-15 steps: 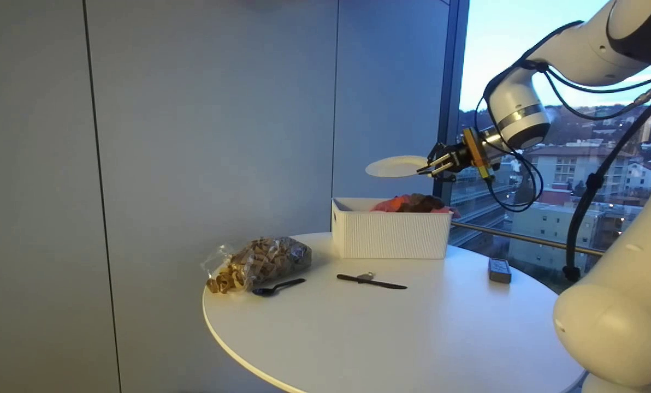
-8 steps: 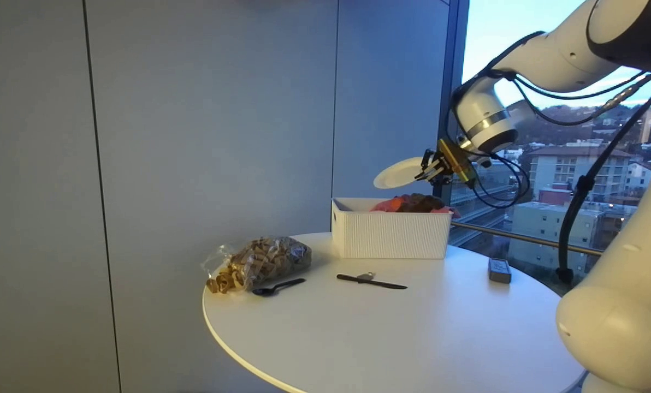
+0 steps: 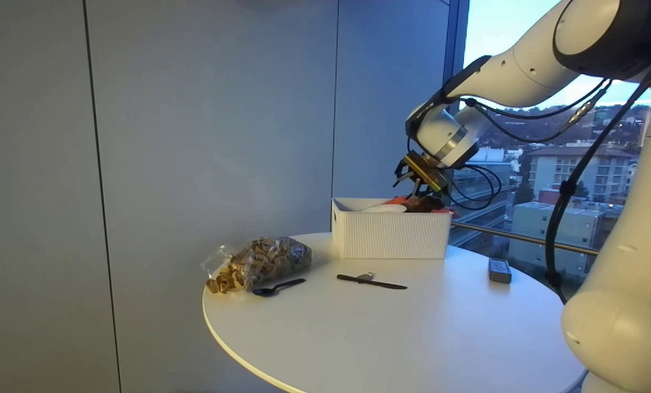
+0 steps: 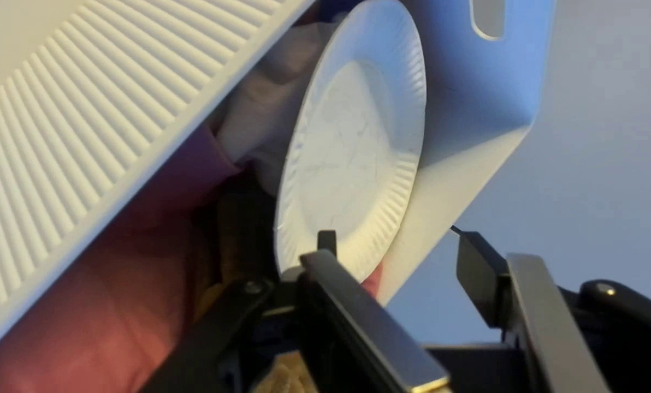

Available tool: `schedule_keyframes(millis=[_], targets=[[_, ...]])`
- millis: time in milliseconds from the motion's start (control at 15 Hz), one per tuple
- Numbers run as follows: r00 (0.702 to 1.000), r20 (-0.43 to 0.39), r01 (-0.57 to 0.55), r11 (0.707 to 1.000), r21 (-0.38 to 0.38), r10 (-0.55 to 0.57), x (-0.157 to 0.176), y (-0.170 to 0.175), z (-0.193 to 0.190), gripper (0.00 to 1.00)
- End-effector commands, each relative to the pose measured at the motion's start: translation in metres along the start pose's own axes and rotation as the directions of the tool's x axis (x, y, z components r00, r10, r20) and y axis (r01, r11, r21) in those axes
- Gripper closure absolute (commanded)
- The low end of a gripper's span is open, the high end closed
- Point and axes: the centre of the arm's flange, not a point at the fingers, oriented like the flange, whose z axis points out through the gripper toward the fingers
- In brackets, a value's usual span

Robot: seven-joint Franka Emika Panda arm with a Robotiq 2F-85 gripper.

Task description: Put the plate into the basket

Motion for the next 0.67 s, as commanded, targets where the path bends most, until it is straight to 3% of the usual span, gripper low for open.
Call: schedule_keyframes(millis=[0, 67, 267, 600], targets=[[0.995, -0.048, 0.08, 0.996, -0.043, -0.082, -0.021, -0.01, -0.041, 0.07], [0.992, -0.013, 0.123, 0.991, -0.059, -0.124, -0.032, -0.007, -0.056, 0.01], [0.953, 0.162, 0.273, 0.958, -0.09, -0.256, -0.063, 0.007, -0.093, 0.0], [0.816, 0.428, 0.499, 0.847, -0.184, -0.388, -0.111, 0.037, -0.156, 0.01]])
